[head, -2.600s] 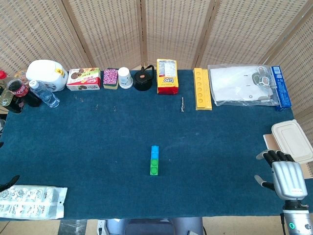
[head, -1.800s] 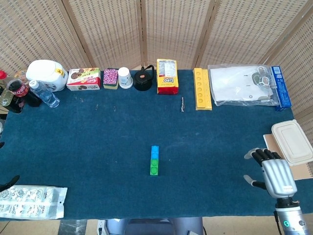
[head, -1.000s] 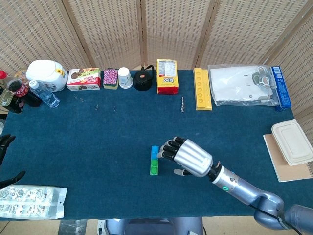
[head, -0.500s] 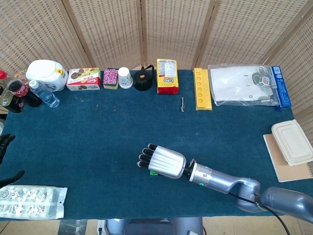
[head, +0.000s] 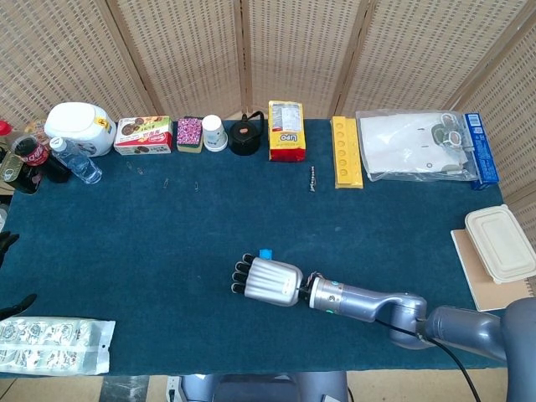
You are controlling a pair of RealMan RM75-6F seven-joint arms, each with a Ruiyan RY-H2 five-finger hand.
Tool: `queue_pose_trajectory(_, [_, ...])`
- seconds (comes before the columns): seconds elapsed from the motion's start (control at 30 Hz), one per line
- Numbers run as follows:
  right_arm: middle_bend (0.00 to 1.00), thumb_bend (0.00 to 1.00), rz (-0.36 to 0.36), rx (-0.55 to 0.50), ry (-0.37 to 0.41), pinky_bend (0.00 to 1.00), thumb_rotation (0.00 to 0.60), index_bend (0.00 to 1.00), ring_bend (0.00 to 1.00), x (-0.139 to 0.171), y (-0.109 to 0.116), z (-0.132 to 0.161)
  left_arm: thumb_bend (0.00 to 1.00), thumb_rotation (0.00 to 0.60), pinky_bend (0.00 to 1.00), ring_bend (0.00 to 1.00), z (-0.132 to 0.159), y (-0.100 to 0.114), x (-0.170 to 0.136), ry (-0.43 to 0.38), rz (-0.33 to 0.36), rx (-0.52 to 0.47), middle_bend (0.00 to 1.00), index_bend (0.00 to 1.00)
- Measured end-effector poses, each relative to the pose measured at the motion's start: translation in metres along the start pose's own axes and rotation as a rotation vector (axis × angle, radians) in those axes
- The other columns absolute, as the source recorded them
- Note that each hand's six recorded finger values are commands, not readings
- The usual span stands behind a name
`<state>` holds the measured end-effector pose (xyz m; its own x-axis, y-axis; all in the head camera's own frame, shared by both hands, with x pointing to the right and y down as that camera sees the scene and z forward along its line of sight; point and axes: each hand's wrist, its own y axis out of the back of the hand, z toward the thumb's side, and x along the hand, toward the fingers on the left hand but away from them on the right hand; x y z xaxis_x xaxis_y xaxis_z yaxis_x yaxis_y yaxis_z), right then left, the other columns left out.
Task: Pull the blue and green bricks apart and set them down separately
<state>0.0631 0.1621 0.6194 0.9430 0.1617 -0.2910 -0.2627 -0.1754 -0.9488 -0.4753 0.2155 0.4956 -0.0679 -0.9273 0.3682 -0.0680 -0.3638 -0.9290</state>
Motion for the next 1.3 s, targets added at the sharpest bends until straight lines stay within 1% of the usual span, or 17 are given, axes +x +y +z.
queue_pose_trajectory(0.17, [0.36,0.02,0.036,0.011,0.019,0.37,0.600,0.32,0.31,-0.003,-0.008,0.002,0.15,0.600,0.15,0.06,-0.003,-0.001,0.000,0.007,-0.002,-0.001,0.16,0.16])
queue_pose_trajectory(0.83, [0.36,0.02,0.087,0.021,0.031,0.37,0.600,0.32,0.31,-0.010,-0.023,0.003,0.15,0.600,0.15,0.06,-0.006,-0.003,0.001,0.014,0.001,-0.011,0.16,0.16])
queue_pose_trajectory(1.07, [0.38,0.02,0.092,0.038,0.030,0.39,0.600,0.36,0.33,-0.013,-0.025,0.001,0.15,0.600,0.15,0.06,-0.006,-0.004,0.000,0.015,0.000,-0.012,0.16,0.16])
queue_pose_trajectory(1.3, [0.42,0.02,0.120,0.049,0.035,0.44,0.600,0.42,0.40,-0.015,-0.034,0.003,0.15,0.600,0.15,0.06,-0.008,-0.004,-0.001,0.020,-0.002,-0.013,0.16,0.16])
